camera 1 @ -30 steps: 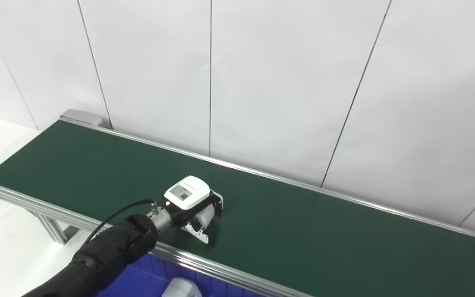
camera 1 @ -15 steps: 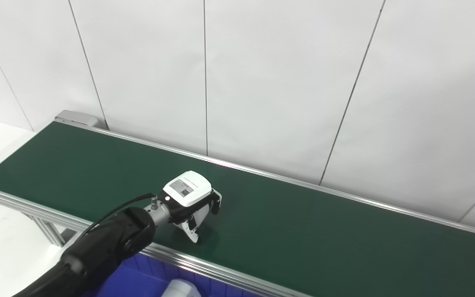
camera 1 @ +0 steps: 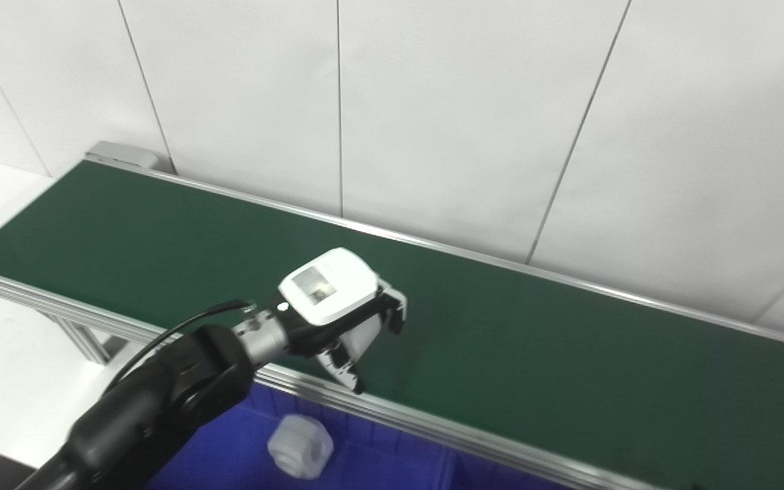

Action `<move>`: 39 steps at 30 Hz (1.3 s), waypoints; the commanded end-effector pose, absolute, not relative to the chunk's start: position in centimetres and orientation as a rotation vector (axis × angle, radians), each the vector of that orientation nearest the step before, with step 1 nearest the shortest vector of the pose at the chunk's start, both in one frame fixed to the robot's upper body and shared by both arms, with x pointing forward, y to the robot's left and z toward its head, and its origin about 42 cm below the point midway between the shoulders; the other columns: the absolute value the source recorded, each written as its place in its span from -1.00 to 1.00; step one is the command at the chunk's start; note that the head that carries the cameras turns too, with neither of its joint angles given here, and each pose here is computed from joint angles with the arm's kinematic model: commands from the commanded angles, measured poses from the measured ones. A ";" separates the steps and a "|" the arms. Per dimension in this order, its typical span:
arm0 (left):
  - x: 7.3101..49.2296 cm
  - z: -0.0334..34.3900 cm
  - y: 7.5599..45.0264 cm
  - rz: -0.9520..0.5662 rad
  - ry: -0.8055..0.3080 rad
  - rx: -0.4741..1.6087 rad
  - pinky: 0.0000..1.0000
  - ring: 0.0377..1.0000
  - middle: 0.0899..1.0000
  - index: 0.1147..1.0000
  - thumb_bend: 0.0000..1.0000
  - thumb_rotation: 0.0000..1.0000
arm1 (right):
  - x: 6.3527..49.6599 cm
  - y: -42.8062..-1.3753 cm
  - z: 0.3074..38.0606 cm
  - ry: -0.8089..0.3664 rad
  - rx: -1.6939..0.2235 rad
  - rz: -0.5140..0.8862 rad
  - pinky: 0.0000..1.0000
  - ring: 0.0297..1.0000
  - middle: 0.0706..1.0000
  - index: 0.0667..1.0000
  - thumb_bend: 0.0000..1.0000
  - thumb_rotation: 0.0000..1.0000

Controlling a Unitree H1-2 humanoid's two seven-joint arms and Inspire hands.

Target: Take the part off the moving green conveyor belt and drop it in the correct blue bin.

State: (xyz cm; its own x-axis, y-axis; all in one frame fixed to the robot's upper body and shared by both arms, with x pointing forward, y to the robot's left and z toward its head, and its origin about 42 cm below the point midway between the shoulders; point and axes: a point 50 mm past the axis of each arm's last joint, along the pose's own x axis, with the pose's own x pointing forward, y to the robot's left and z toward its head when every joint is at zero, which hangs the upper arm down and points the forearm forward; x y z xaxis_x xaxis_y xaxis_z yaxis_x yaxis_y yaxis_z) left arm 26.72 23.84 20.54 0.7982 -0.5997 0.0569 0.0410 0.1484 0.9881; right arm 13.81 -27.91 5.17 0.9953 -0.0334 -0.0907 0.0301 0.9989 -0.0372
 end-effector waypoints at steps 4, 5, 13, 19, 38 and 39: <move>23.6 20.9 23.0 -0.481 -0.487 1.292 -0.27 -0.35 -0.29 -0.07 0.03 -1.00 | 14.4 -28.2 7.9 0.046 -0.036 -0.024 0.87 0.84 0.92 1.00 0.28 0.91; 23.2 20.7 23.0 -0.484 -0.480 1.290 -0.28 -0.36 -0.29 -0.07 0.03 -1.00 | 14.4 -28.2 8.0 0.046 -0.036 -0.023 0.88 0.84 0.92 1.00 0.26 0.91; 19.7 17.6 22.5 -0.540 -0.381 1.288 -0.26 -0.30 -0.24 -0.07 0.04 -1.00 | 14.9 -27.7 9.5 0.050 -0.012 -0.020 0.97 0.88 0.97 1.00 0.21 0.93; 19.5 16.0 22.6 -0.570 -0.327 1.295 -0.15 -0.23 -0.24 -0.08 0.04 -1.00 | 14.9 -27.6 9.4 0.058 -0.007 -0.025 0.95 0.87 0.96 1.00 0.23 0.91; 18.8 17.3 22.0 -0.435 -0.442 1.333 0.60 0.70 0.80 0.69 0.85 -0.26 | 15.0 -26.9 9.4 0.048 -0.056 -0.023 0.89 0.84 0.93 1.00 0.12 0.96; 18.8 17.3 22.0 -0.429 -0.449 1.324 0.59 0.69 0.79 0.69 0.86 -0.28 | 15.0 -26.9 9.5 0.048 -0.057 -0.023 0.89 0.84 0.93 1.00 0.11 0.97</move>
State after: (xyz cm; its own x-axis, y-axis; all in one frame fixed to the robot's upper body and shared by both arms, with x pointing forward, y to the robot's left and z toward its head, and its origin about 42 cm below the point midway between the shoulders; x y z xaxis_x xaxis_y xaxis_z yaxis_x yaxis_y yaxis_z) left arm 18.67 21.97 16.33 0.8435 -0.5371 -0.0118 0.1095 0.1505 0.9825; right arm 14.80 -27.04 8.49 0.9951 -0.0217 -0.0964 0.0168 0.9985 -0.0517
